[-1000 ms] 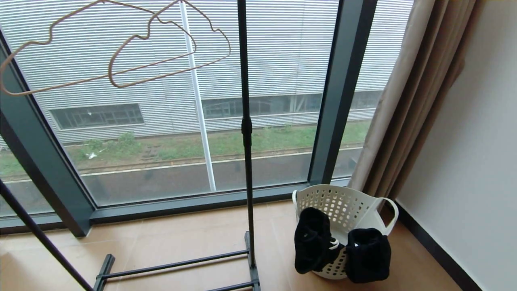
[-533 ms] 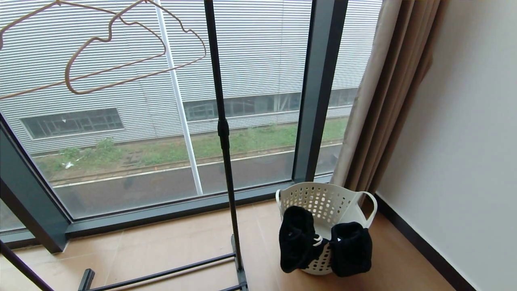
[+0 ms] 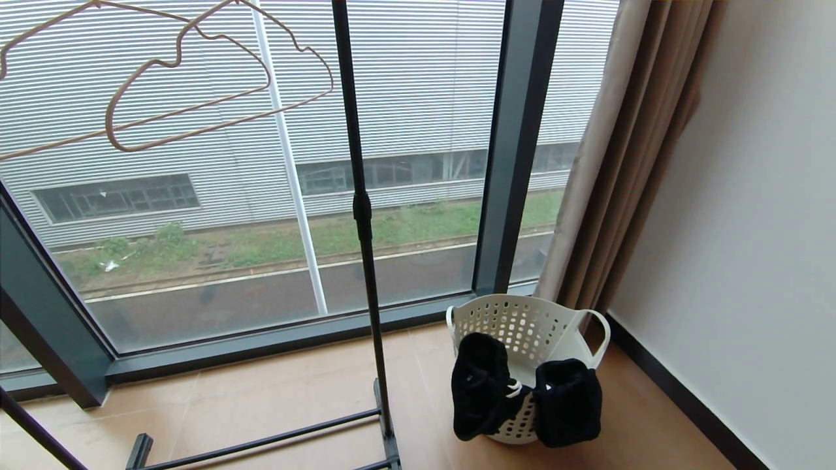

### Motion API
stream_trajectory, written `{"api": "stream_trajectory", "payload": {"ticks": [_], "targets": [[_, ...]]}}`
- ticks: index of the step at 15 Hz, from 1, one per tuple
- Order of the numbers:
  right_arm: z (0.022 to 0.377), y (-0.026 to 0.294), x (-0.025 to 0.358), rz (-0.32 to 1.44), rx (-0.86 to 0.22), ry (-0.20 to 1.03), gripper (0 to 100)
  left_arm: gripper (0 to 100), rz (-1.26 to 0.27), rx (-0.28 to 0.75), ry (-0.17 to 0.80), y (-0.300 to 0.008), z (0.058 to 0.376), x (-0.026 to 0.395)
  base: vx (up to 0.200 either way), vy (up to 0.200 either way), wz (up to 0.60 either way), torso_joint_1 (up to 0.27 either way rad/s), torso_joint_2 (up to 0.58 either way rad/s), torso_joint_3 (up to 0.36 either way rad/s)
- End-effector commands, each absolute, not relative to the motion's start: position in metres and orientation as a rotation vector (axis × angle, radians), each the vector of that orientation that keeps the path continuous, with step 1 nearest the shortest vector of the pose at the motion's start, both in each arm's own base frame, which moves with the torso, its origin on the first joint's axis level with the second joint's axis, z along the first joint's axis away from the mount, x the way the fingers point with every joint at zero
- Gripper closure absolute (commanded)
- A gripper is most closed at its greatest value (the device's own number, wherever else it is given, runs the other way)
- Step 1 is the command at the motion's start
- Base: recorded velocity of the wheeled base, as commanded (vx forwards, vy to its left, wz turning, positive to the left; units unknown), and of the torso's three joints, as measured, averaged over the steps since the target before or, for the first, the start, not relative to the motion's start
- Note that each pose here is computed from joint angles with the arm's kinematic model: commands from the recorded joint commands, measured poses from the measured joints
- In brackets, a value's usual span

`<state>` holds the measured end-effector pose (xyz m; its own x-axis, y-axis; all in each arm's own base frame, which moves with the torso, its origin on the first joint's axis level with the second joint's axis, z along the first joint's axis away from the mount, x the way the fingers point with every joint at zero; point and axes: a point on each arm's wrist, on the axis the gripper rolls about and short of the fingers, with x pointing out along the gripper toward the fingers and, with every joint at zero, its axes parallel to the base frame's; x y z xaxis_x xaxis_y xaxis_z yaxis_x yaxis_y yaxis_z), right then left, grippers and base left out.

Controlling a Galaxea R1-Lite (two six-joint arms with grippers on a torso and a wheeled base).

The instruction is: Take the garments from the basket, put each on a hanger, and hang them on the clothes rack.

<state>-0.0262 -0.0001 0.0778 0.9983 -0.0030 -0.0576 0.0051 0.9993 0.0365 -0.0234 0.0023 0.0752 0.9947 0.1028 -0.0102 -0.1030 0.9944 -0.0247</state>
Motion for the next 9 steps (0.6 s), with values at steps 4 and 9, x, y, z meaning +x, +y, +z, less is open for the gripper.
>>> {"api": "stream_trajectory", "payload": {"ticks": [4, 9], "targets": [[0.0781, -0.0002, -0.0262, -0.006, 0.037, 0.058, 0, 0, 0.103, -0.026, 0.009, 0.0023, 0.0755, -0.0234, 0.000, 0.000, 0.00, -0.002, 0.00, -0.019], [0.0782, -0.0002, -0.0264, -0.006, 0.037, 0.055, 0, 0, 0.103, -0.026, 0.009, 0.0023, 0.0755, -0.0234, 0.000, 0.000, 0.00, 0.002, 0.00, -0.166]]}}
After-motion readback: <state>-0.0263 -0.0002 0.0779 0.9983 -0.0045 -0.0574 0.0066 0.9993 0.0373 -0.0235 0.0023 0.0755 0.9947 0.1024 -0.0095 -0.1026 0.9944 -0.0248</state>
